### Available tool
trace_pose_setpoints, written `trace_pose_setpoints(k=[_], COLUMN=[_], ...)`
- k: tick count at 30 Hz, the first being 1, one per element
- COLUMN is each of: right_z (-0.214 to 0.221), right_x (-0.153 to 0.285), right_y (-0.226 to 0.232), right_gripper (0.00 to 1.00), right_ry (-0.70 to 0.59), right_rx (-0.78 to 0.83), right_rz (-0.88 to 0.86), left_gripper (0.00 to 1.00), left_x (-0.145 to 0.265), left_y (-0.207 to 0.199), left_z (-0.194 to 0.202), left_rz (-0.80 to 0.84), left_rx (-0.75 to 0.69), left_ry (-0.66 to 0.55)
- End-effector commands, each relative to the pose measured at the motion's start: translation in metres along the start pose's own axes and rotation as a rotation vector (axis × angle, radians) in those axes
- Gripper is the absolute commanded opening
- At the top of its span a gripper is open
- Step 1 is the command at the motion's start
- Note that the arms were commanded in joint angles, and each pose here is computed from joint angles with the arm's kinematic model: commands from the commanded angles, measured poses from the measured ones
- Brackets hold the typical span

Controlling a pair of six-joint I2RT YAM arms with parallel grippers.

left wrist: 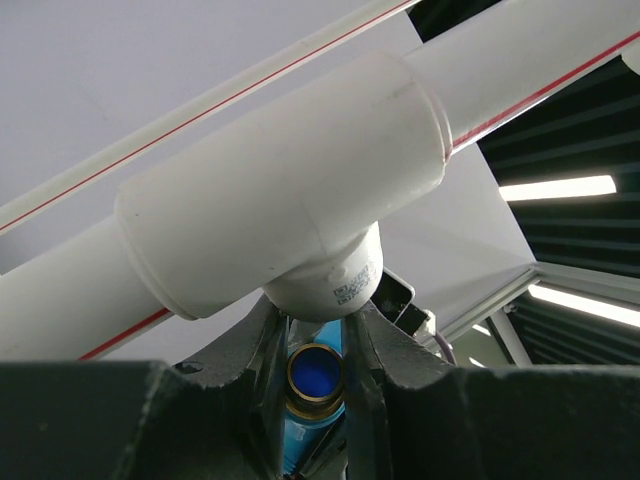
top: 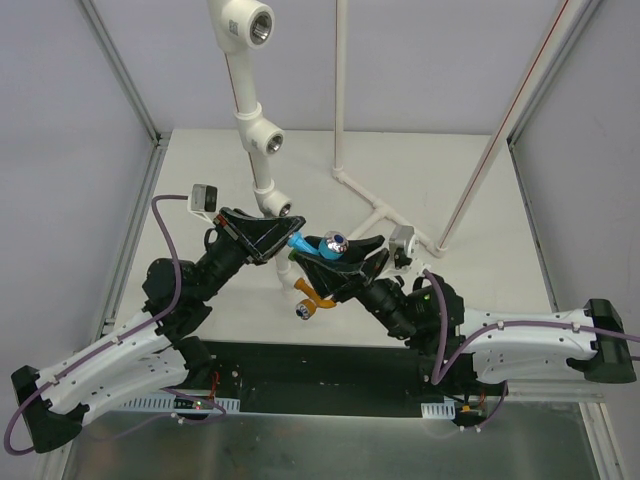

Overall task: Install the water faucets
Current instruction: Adjust the water faucet.

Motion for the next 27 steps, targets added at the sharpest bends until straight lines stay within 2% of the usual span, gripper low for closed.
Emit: trace_pose_setpoints(k=[1,3,5,6,9,15,19,20,21,27], right_z=[-0.038,-0.037,-0.036,-0.037,-0.04,-0.042,-0.046,-0.047,-0.047,-0.056], right_x=[-0.01,-0.011,-0.012,-0.011,-0.01,-0.009,-0.006,-0.006,-0.005,0.0], right_y=[0.007,0.004,0.002,0.0,-0.007,-0.017,-0.015,-0.016,-0.016,-0.021], right_gripper=[0.44,0.36,0.17,0.11,0.0,0.01,0.19,0.13,0.01,0.0], right_ry=[-0.128,-0.128,-0.129,-0.132,-0.129,-0.076,-0.069,-0.068,-0.066,-0.083], right_rx=[-0.034,-0.031,-0.024,-0.02,-0.019,0.014,0.056,0.07,0.075,0.053], right_rz=[-0.015,0.002,0.015,0.025,0.066,0.121,0.096,0.092,0.09,0.118], left_gripper=[0.0,0.0,0.0,0.0,0.0,0.0,0.0,0.0,0.0,0.0], left_x=[-0.002,-0.003,-0.005,-0.005,-0.004,-0.005,-0.007,-0.007,-0.007,-0.009], left_y=[-0.032,-0.034,-0.033,-0.032,-0.031,-0.031,-0.03,-0.029,-0.029,-0.023], left_z=[-0.008,-0.006,-0.005,-0.003,-0.002,0.002,0.007,0.008,0.009,0.013], left_rz=[0.122,0.127,0.126,0.123,0.122,0.123,0.119,0.118,0.116,0.102], left_rx=[0.014,0.019,0.021,0.023,0.027,0.024,0.028,0.028,0.029,0.032], left_ry=[-0.041,-0.032,-0.029,-0.025,-0.022,0.001,0.027,0.032,0.037,0.053])
Point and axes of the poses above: each gripper's point midway between its finger pads, its own x axis back along the fingers, its own y axis along the line the jaws close on, z = x × y, the point moved 1 cm from there along x, back along the fingers, and after that the axes turned 5 degrees about x, right-handed, at the moved point
